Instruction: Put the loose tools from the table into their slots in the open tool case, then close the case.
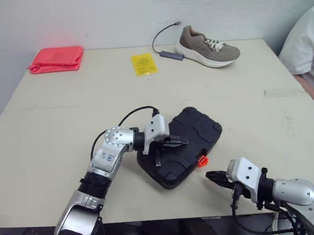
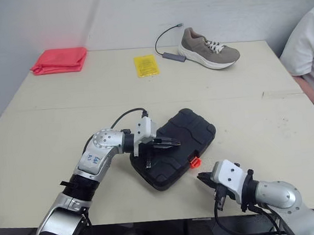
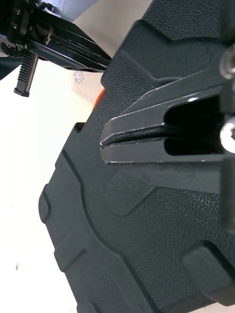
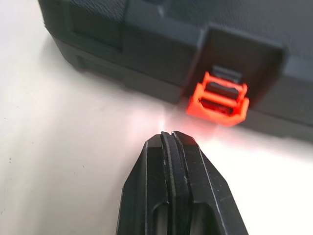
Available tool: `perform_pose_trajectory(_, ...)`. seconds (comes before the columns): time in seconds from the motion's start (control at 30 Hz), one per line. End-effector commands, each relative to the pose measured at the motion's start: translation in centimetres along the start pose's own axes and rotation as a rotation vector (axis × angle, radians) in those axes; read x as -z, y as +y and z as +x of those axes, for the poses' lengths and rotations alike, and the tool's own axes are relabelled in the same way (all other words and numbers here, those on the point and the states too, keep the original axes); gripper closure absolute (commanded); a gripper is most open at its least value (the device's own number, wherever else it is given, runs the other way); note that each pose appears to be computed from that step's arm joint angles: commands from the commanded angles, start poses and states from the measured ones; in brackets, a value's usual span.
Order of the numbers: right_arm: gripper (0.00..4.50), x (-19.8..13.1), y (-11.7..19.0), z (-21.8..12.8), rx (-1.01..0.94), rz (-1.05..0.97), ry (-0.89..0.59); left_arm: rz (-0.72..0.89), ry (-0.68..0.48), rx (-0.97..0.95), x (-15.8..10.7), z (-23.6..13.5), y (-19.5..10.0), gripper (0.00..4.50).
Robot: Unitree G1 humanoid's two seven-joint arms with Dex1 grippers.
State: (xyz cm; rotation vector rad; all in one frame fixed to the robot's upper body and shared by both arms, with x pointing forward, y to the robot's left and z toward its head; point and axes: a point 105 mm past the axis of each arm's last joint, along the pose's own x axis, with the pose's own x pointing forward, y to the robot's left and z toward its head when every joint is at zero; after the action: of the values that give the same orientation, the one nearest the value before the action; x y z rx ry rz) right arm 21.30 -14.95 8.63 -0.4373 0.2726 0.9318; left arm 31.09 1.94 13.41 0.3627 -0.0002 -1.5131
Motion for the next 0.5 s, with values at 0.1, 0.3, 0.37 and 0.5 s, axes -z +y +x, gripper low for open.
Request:
perform_pose_trajectory(0.1, 4.5, 0.8, -0.7, 1.4, 0.035, 0.03, -0.012, -0.082, 0.11, -0.003, 3.2, 0.4, -0.5, 4.46)
perform_pose_trajectory(0.3, 4.5, 0.5, -1.6, 3.2, 0.061, 0.02, -0.066, -0.12, 0.164, -0.005, 4.5, 0.7, -0.5, 4.46)
perform_pose_trajectory(0.37, 4.5, 0.1, -1.9, 3.7, 0.081, 0.01, -0.107, -0.122, 0.212, 0.006, 5.6, 0.6, -0.7, 4.46)
perform_pose_trajectory(0.5, 4.5, -0.7, -2.6, 4.0, 0.124, -0.043, -0.164, -0.139, 0.251, 0.026, 6.8, 0.6, -1.3, 4.46)
